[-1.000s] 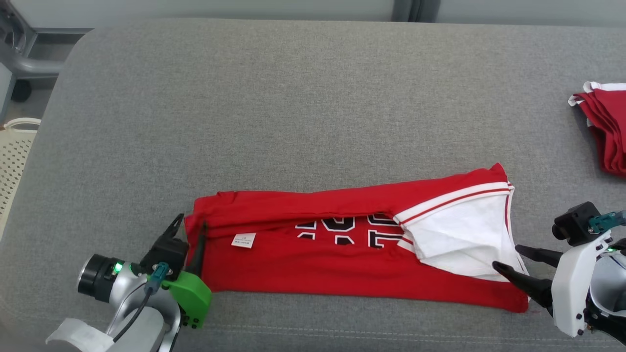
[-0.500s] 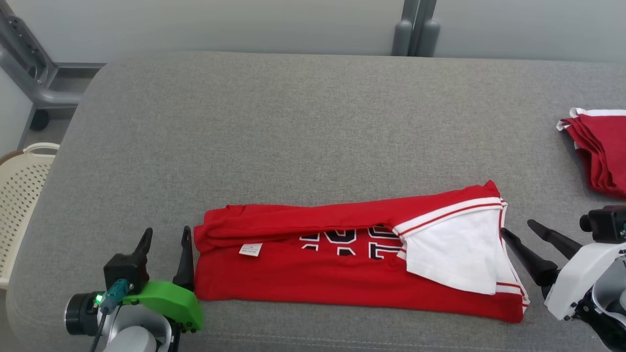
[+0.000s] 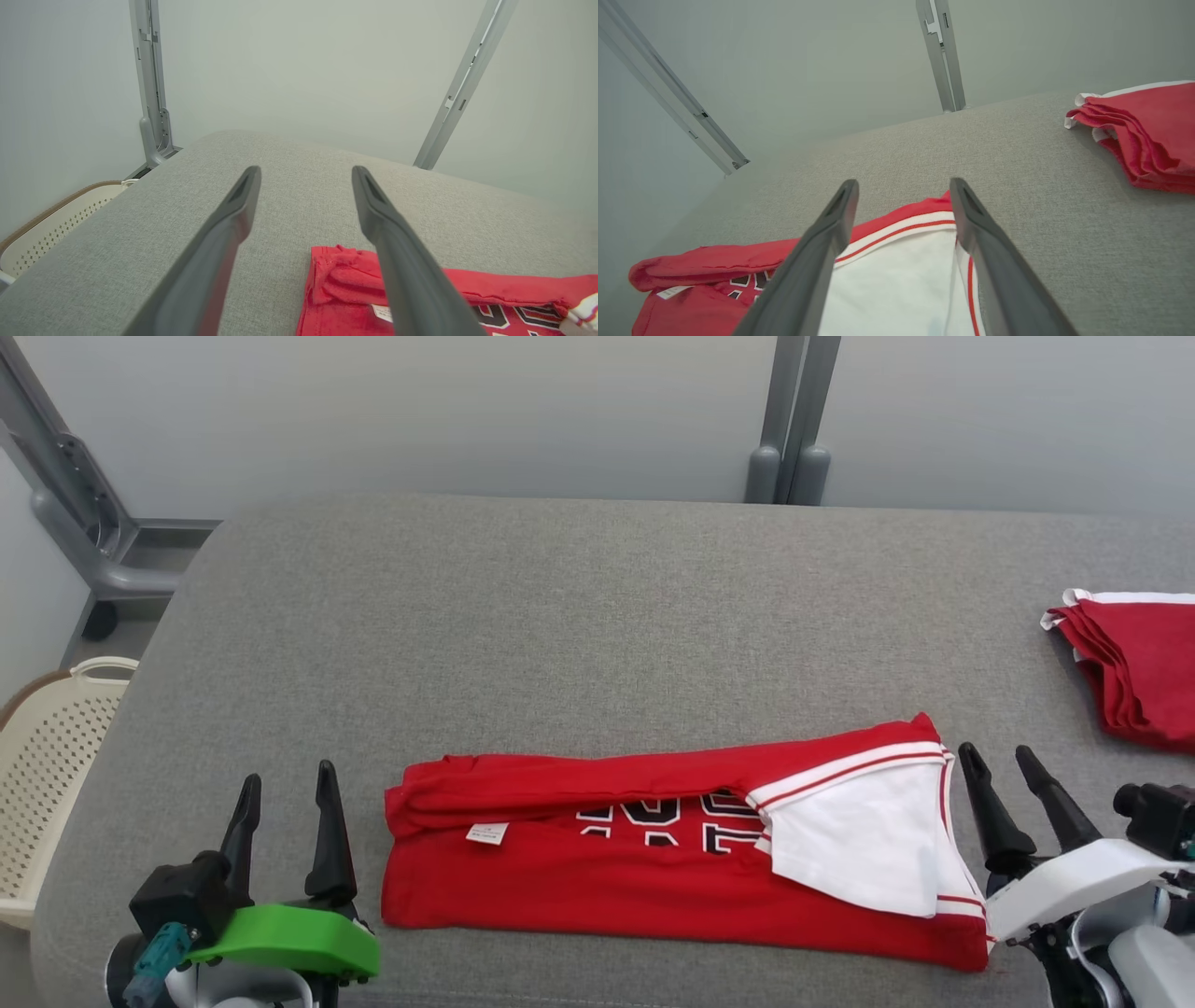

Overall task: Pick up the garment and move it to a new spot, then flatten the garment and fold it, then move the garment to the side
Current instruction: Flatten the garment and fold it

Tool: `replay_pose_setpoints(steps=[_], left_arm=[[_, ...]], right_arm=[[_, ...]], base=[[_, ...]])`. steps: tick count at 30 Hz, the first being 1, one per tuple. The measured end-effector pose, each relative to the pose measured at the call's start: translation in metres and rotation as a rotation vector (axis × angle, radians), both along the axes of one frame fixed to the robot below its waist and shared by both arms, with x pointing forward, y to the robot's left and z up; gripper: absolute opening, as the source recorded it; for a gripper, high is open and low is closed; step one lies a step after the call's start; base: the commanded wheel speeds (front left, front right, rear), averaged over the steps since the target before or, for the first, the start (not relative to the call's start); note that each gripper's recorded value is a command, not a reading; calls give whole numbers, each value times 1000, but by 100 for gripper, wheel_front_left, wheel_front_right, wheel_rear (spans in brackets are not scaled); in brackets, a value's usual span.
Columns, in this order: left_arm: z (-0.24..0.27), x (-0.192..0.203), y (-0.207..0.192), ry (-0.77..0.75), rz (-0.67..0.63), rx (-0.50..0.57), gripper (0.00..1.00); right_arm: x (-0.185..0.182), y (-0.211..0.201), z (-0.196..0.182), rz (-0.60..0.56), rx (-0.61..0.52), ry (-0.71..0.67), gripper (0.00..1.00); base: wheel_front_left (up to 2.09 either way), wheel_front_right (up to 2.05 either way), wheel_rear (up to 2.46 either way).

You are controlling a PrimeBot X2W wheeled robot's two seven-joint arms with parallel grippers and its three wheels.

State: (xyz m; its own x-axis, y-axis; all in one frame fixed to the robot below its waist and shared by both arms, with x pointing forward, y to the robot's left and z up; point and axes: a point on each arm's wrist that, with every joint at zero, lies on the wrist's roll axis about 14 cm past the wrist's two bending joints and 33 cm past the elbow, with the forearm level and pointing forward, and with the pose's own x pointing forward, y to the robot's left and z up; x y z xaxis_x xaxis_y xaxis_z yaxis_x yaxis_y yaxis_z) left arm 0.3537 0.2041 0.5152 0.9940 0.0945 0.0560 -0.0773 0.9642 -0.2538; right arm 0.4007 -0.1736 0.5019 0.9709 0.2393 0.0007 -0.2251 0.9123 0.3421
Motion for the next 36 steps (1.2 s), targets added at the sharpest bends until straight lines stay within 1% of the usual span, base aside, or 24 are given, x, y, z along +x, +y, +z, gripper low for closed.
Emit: replay_pose_setpoints(steps=[6, 13, 20, 36], left_arm=[[-2, -5, -1, -7, -22, -13, 100], [-23, -6, -6, 52, -69, 20, 100], [-39, -6, -12, 106, -128, 30, 100], [-42, -2, -12, 115, -128, 30, 100]], right_arm=[[-6, 11, 12, -52, 8, -78, 100], [-12, 31, 11, -51, -26, -98, 100], [-18, 36, -3, -42, -90, -64, 100], [-17, 34, -7, -48, -96, -33, 100]], base=[[0, 0, 0], [0, 0, 0], [0, 0, 0], [0, 0, 0]])
